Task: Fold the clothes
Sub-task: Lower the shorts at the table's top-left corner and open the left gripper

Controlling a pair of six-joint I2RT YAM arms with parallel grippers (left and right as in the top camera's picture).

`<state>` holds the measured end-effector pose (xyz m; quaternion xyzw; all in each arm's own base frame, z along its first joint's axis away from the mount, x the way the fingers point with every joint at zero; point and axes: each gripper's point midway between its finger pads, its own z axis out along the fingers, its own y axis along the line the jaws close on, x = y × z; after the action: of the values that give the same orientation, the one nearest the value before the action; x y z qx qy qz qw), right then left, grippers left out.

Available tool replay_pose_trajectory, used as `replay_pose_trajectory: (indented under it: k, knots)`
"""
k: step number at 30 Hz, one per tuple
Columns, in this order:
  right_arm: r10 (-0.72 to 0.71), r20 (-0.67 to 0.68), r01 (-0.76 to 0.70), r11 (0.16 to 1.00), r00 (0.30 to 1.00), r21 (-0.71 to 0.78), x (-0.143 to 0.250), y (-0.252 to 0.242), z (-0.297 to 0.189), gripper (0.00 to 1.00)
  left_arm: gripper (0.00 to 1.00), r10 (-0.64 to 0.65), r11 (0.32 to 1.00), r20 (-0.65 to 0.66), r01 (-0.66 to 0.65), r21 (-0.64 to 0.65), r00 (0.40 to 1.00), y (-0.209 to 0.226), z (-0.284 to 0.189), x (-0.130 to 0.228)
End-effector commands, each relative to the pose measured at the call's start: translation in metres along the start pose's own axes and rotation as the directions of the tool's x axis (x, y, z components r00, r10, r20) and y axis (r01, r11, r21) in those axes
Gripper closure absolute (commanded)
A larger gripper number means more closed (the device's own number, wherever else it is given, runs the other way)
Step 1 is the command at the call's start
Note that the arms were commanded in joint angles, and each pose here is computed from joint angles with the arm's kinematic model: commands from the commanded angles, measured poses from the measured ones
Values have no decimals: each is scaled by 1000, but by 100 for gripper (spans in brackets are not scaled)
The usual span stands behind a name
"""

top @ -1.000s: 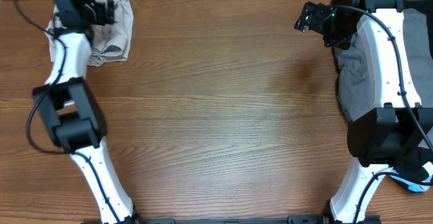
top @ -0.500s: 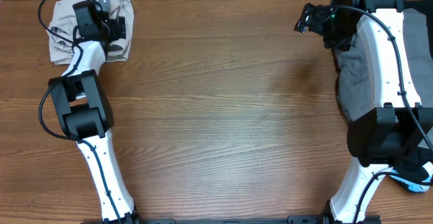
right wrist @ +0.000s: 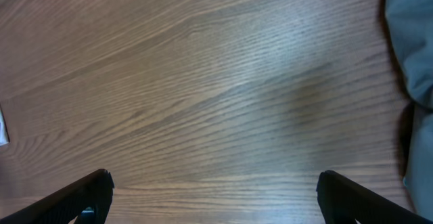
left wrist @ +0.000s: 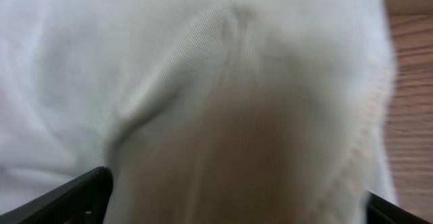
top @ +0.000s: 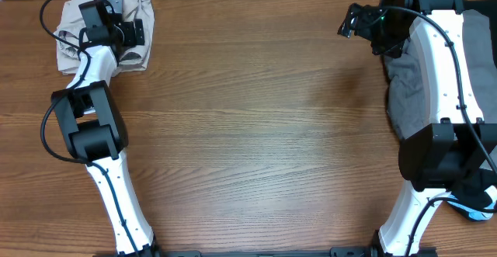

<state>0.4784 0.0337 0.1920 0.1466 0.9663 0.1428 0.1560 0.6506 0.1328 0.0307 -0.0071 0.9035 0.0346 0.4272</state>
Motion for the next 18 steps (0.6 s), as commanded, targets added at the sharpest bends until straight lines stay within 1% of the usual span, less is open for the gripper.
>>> replay_pose_trajectory:
  k: [1, 3, 6, 9, 12, 14, 18]
  knots:
    - [-14, 44, 13, 1000, 999, 15, -7, -1, -10, 0, 0, -5, 997, 87, -2, 71, 996, -19, -40, -49]
    - [-22, 67, 20, 999, 997, 31, -12, -3, -12, 0, 0, 3, 998, 150, -12, 57, 989, -16, -66, -81]
    - [-74, 108, 69, 996, 991, 48, -20, -2, -25, 0, 0, 14, 999, 235, -25, 42, 972, -13, -106, -123]
    - [-96, 179, 85, 994, 979, 71, -30, 2, -56, 0, 0, 24, 999, 309, -35, 30, 951, -13, -147, -157]
    - [-149, 249, 138, 989, 957, 62, -31, 14, -99, 0, 0, 32, 999, 356, -42, 20, 934, -13, -186, -181]
    - [-156, 298, 147, 988, 942, 53, -25, 21, -133, 0, 0, 34, 999, 368, -44, 17, 929, -13, -205, -190]
    - [-165, 370, 162, 986, 914, 39, 1, 28, -198, 0, 0, 39, 999, 395, -47, 11, 918, -13, -221, -200]
